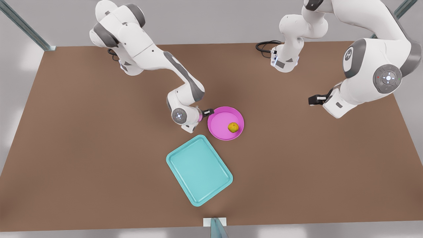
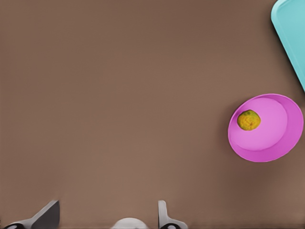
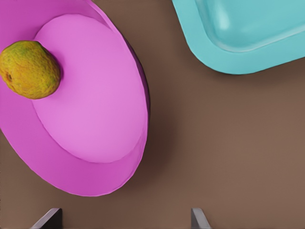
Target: Place the orange on the plate with the left arm and the plate on the tray with the right arm
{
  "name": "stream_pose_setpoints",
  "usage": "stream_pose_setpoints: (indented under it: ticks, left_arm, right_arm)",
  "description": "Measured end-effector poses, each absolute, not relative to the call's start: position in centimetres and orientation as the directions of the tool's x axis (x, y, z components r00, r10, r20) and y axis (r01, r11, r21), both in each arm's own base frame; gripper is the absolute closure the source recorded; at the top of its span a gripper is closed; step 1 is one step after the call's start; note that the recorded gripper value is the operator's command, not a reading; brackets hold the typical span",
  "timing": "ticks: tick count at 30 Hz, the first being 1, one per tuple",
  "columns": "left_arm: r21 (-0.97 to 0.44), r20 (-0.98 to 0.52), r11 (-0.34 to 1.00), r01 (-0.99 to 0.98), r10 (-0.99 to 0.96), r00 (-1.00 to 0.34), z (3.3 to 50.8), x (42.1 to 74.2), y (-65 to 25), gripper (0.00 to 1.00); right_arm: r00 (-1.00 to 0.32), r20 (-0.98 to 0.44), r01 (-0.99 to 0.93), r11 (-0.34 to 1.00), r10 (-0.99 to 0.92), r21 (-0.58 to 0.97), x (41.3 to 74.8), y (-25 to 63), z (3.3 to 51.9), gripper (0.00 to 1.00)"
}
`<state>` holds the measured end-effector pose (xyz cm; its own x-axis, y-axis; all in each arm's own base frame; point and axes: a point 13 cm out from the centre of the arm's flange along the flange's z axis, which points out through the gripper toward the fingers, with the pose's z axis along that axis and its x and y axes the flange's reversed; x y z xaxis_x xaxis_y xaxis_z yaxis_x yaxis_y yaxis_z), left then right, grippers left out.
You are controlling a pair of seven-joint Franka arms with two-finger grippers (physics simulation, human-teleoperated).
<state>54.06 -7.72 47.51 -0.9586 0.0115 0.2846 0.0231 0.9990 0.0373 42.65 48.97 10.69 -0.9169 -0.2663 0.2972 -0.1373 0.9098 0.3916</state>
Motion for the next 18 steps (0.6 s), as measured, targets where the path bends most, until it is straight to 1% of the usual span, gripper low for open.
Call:
stream_pose_setpoints:
  ticks: [9, 18]
  left_arm:
    - [0.026, 0.288, 0.998, 0.062, 0.052, -0.956, 48.1, 53.9, -7.6, 0.0]
    - [0.021, 0.278, 0.997, 0.08, 0.071, -0.958, 48.8, 54.0, -7.3, 0.0]
  right_arm:
    - [-0.961, 0.27, 0.043, 0.925, -0.066, 0.379, 45.6, 50.8, 7.5, 0.0]
    - [-0.958, 0.287, 0.1, 0.933, -0.004, 0.346, 44.9, 51.3, 5.1, 0.0]
